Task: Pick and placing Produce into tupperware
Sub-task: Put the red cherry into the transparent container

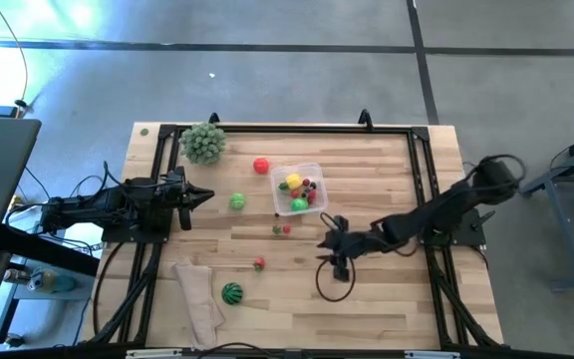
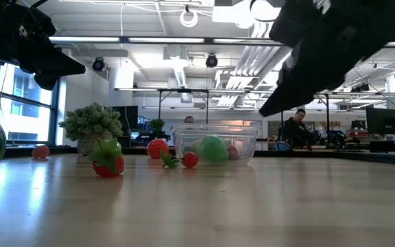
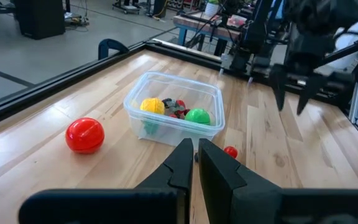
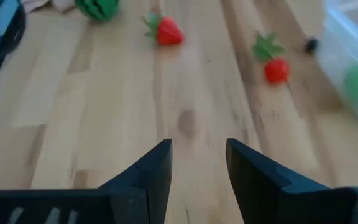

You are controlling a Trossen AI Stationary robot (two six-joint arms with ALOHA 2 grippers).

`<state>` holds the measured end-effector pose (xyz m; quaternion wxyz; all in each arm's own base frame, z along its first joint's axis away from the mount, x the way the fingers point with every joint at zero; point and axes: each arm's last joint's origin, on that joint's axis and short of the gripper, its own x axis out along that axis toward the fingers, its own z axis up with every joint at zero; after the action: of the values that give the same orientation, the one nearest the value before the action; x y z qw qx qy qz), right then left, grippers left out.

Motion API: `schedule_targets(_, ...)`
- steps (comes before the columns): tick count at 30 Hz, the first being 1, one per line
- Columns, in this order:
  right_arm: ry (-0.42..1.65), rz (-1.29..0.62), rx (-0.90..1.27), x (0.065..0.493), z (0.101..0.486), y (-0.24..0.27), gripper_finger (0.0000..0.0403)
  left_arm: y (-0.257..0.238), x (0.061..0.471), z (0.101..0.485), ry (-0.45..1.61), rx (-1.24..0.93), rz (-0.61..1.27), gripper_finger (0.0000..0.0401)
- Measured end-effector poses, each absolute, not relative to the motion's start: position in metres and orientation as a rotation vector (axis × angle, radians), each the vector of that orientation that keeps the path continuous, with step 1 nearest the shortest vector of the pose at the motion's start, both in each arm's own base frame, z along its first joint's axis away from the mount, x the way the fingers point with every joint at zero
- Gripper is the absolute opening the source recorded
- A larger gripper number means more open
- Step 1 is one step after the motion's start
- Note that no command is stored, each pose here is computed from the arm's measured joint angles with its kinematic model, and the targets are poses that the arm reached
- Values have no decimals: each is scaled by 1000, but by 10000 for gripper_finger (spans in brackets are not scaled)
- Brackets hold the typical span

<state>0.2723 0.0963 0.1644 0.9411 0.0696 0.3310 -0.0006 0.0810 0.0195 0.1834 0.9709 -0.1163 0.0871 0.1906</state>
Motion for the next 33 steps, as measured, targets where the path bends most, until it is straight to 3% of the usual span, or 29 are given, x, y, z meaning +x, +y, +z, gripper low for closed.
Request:
schedule_targets(6, 686, -149, -15, 297, 135, 91, 142, 19, 81, 183, 175, -235, 385, 17)
schedule_targets(16, 721, -130, 96, 327, 101, 57, 142, 19, 81, 184, 175, -235, 385, 17)
schedule_targets(33, 704, -119, 76, 331, 99, 47, 142, 19, 81, 183, 175, -235, 385, 17)
